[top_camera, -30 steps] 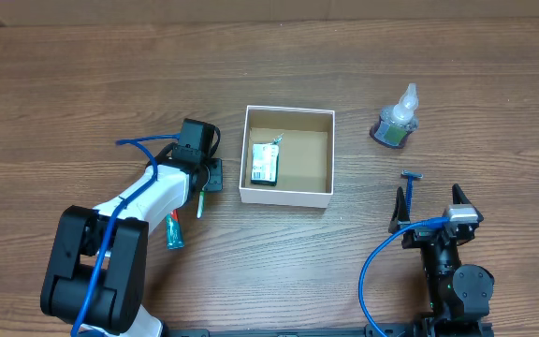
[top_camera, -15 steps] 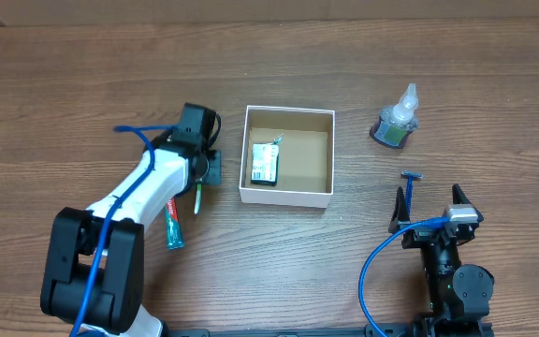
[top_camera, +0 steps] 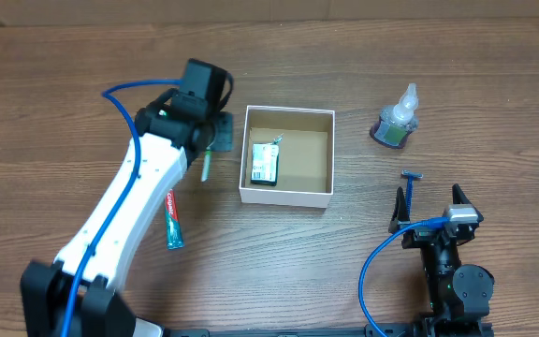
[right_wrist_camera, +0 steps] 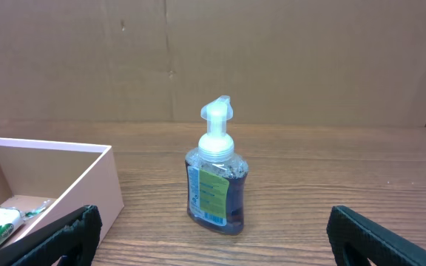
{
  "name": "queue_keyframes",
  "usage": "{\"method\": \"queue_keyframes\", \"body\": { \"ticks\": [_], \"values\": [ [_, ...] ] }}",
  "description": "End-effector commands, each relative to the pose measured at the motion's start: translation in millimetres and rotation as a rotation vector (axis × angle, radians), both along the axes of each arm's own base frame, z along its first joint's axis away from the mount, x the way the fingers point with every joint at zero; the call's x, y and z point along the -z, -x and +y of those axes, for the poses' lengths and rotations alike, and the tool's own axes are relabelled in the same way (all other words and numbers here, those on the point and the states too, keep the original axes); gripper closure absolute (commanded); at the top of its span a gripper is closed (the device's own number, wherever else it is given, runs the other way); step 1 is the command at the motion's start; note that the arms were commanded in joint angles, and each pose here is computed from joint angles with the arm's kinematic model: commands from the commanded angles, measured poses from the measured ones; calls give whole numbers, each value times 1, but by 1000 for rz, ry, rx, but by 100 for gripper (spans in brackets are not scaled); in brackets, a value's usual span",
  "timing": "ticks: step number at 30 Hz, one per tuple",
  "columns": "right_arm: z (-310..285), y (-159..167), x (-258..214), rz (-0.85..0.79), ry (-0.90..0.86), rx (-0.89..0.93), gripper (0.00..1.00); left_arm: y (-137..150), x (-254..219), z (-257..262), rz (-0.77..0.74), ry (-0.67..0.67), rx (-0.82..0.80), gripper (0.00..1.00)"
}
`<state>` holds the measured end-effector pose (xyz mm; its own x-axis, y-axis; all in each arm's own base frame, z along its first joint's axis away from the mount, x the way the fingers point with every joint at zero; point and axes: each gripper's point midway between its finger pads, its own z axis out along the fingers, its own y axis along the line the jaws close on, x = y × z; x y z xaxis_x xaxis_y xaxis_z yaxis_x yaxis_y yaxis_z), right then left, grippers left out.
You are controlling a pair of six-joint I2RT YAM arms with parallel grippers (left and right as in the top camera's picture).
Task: Pack container
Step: 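Lift the toothbrush and place it into the box, then release toothbrush and move left gripper over the toothpaste tube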
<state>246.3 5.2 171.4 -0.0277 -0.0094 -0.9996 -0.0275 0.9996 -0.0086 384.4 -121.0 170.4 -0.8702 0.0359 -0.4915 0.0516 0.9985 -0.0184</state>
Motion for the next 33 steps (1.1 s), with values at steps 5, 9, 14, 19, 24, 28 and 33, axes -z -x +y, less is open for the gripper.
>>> {"method": "queue_keyframes", "body": {
  "ticks": [5, 9, 14, 19, 24, 28, 33],
  "values": [
    [0, 0, 2, -3, 0, 1, 0, 12, -32, -65, -93, 119, 41, 89],
    [0, 0, 2, -3, 0, 1, 0, 7, -29, -85, -114, 142, 67, 86],
    [0, 0, 2, -3, 0, 1, 0, -1, -7, -99, -88, 146, 55, 86],
    [0, 0, 2, -3, 0, 1, 0, -7, 21, -101, -44, 120, 40, 87],
    [0, 0, 2, -3, 0, 1, 0, -11, 16, -92, -70, 82, 13, 88],
    [0, 0, 2, -3, 0, 1, 0, -8, -2, -71, -94, 35, -30, 87],
    [0, 0, 2, -3, 0, 1, 0, 11, -24, -30, -60, 6, -109, 89]
  ]
}}
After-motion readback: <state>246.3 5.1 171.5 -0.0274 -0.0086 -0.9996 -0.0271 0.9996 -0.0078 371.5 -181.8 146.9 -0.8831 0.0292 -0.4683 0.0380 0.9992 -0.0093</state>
